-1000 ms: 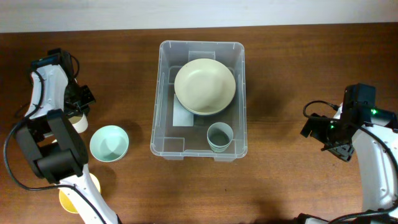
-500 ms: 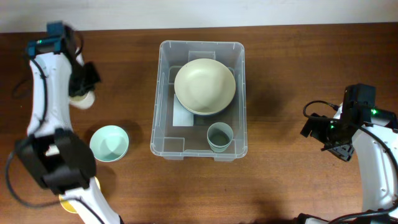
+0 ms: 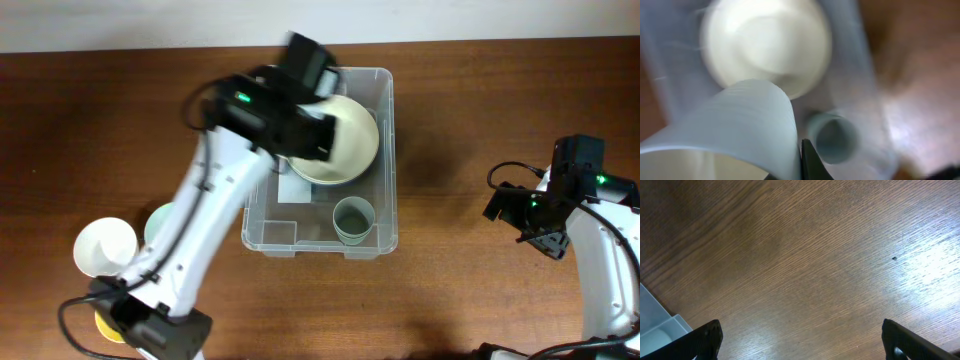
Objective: Pack container
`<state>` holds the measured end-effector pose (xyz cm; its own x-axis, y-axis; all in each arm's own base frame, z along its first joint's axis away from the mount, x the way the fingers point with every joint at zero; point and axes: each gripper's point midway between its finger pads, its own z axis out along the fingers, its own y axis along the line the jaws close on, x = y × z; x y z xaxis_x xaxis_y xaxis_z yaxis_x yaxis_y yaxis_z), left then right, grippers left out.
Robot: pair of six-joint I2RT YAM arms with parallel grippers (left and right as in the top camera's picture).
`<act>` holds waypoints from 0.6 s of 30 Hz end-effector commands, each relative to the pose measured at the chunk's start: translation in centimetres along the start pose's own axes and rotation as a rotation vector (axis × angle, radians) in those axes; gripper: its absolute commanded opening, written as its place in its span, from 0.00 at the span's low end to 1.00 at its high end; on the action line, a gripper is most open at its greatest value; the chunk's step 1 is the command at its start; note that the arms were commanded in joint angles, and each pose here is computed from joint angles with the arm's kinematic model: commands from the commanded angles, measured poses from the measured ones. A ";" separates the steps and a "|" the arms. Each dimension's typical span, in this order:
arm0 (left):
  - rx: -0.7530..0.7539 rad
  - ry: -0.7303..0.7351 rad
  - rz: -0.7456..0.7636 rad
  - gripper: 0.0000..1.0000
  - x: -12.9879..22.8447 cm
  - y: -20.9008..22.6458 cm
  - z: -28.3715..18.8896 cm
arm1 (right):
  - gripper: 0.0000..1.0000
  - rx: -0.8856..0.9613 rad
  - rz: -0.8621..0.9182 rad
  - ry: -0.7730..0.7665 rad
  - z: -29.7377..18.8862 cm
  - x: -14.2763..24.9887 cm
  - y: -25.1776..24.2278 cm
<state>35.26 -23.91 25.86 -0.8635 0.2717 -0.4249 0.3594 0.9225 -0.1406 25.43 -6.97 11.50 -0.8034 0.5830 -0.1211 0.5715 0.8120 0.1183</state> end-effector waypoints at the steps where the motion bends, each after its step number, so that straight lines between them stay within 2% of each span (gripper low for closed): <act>1: 0.041 0.033 0.104 0.01 1.4 -4.2 1.1 | 0.97 -0.011 -0.004 -0.016 -0.5 -0.2 0.1; 9: 0.059 0.215 0.196 0.01 5.3 -8.3 6.1 | 0.97 -0.010 -0.003 -0.012 -0.5 -0.1 0.1; 18: 0.049 0.329 0.197 0.01 7.5 -8.3 8.3 | 0.98 -0.009 -0.003 -0.012 -0.5 -0.1 0.1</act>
<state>29.38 -31.49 16.39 -0.8473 0.5088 -0.1523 0.5258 0.8439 -0.1062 25.34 -6.94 11.48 -0.8036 0.5835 -0.1174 0.5722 0.8117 0.1172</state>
